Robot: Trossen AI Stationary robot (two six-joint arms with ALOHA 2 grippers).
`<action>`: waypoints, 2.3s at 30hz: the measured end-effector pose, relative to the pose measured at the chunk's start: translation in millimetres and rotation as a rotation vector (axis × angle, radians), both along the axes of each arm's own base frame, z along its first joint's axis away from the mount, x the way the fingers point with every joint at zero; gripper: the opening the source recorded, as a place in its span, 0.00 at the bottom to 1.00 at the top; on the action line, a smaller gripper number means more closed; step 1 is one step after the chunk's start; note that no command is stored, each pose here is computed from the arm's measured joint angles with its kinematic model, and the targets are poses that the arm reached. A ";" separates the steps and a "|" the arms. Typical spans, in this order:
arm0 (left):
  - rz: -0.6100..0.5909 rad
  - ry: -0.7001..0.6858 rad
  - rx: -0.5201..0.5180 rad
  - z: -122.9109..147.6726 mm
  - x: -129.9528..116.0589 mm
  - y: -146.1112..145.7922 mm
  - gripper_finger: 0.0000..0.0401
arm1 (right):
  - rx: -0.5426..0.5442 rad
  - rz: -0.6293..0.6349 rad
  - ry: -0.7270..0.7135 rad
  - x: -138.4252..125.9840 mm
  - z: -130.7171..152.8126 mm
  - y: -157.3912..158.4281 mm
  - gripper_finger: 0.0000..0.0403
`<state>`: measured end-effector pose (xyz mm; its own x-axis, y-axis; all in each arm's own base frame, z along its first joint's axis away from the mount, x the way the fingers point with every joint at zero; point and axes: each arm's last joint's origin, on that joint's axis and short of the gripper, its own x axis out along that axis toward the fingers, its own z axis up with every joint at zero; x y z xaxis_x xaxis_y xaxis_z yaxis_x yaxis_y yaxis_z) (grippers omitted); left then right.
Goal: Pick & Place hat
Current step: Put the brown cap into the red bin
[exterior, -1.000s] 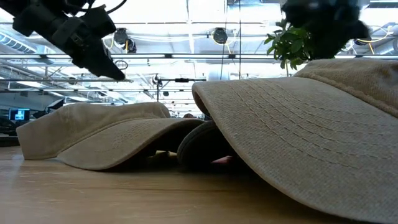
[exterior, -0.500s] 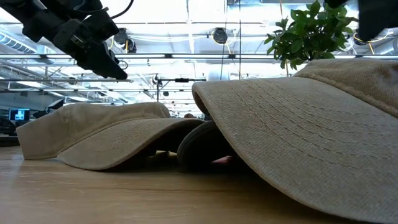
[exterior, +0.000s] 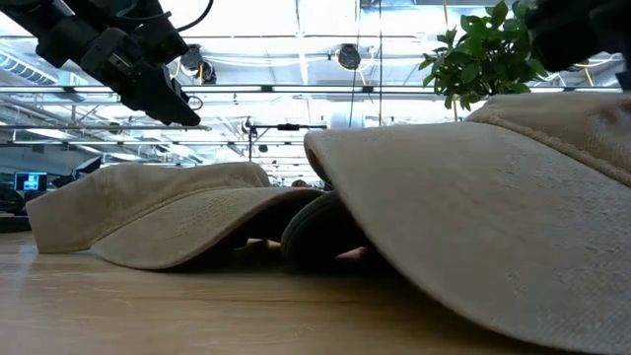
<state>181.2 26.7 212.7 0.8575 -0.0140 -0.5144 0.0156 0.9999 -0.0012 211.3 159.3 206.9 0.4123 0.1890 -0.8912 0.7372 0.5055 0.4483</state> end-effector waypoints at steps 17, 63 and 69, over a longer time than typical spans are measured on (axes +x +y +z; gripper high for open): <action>0.065 -0.037 -0.049 3.4 1.9 1.2 0.01 | 0.171 0.231 -0.241 -3.1 -41.8 1.4 0.65; 0.174 -0.138 -0.066 12.1 4.9 9.9 0.01 | -0.030 0.246 -0.511 21.4 -41.5 -30.0 0.38; 0.173 -0.139 -0.063 12.2 5.0 9.9 0.03 | 0.078 0.274 -0.481 23.7 -34.5 -44.1 0.03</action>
<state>186.2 36.6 224.9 0.9126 0.1109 -0.3936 -0.1516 0.9857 -0.0740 235.0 115.2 172.4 0.6957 0.4042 -0.5937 0.2865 0.6018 0.7455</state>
